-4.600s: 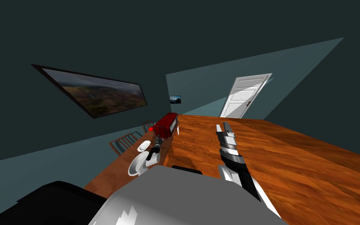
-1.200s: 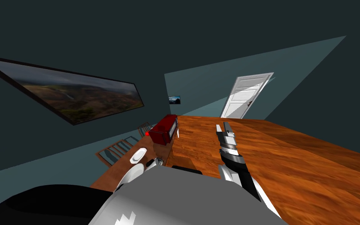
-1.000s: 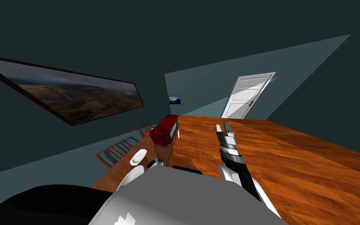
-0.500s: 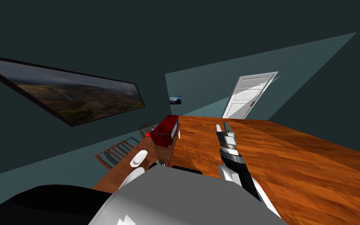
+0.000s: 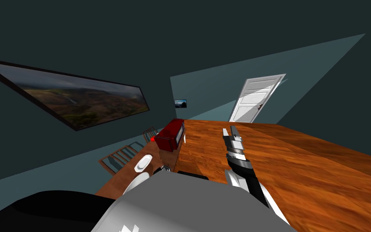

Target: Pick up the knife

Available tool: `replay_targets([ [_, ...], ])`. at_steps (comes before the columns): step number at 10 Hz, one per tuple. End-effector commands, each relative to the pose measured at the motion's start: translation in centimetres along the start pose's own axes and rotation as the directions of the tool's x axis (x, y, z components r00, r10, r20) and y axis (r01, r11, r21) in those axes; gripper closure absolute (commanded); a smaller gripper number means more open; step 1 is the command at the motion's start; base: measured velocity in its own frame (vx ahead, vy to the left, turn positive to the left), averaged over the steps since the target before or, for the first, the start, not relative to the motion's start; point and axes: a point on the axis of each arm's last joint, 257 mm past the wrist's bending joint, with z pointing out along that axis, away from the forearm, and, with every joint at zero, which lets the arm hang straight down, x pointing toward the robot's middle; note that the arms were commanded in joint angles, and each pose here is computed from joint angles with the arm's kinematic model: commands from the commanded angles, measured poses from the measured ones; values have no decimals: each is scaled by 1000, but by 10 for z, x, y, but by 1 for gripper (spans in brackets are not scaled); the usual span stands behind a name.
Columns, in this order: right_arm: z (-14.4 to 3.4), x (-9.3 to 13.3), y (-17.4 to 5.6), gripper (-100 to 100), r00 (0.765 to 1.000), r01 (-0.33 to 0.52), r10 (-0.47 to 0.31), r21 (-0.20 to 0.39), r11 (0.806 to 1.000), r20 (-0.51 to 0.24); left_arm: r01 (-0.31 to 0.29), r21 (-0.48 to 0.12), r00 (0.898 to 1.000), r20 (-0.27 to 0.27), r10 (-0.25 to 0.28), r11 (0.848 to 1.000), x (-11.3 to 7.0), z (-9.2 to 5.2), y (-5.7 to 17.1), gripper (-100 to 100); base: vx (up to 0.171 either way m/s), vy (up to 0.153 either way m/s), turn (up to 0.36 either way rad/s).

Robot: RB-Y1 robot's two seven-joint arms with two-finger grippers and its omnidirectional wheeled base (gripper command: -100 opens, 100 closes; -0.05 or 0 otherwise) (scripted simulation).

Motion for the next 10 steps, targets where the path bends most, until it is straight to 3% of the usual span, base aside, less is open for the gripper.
replay_targets([
  [1,0,0,0,0,1000,0,0,0,1000,0,1,10,1000,-1,-1,1000,6,2,-20,100,-45,-44,-28],
  [4,0,0,0,0,1000,0,0,0,1000,0,2,10,1000,0,-2,1000,8,2,-26,100,-38,-51,-3],
  [7,0,0,0,0,1000,0,0,0,1000,0,5,12,1000,0,-5,1000,16,3,-51,100,-42,-62,-12],
  [9,0,0,0,0,1000,0,0,0,1000,0,5,11,1000,1,-5,1000,16,3,-49,100,-24,-30,-2],
  [10,0,0,0,0,1000,0,0,0,1000,0,5,11,1000,1,-5,1000,16,3,-49,0,0,0,0],
])
